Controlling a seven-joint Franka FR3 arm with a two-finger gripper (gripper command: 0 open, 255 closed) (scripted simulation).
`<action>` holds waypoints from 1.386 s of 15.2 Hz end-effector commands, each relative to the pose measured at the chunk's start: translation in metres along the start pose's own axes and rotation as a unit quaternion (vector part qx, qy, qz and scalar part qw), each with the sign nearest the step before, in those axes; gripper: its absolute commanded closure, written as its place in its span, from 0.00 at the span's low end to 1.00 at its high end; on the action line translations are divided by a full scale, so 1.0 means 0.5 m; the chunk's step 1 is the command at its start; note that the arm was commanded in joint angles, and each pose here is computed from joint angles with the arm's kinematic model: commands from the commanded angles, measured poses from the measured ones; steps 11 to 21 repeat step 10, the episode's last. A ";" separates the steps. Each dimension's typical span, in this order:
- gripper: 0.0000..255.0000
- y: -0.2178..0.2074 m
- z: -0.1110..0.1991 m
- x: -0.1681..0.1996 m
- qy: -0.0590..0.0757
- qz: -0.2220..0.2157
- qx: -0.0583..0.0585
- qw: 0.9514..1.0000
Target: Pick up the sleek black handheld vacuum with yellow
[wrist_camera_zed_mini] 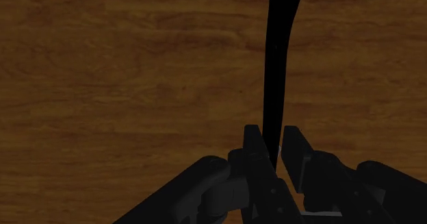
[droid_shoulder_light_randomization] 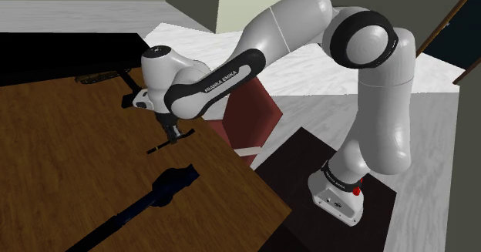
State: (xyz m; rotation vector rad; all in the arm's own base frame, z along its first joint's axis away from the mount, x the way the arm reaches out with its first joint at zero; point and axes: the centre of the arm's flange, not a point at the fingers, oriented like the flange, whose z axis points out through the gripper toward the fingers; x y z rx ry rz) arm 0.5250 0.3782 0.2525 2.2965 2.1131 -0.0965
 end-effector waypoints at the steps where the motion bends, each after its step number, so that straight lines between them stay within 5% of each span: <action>1: 1.00 0.000 -0.021 -0.003 0.000 0.000 0.000 1.000; 8: 1.00 -0.002 -0.095 -0.008 0.000 0.000 0.000 1.000; 21: 1.00 -0.002 -0.097 -0.008 0.000 0.000 0.000 1.000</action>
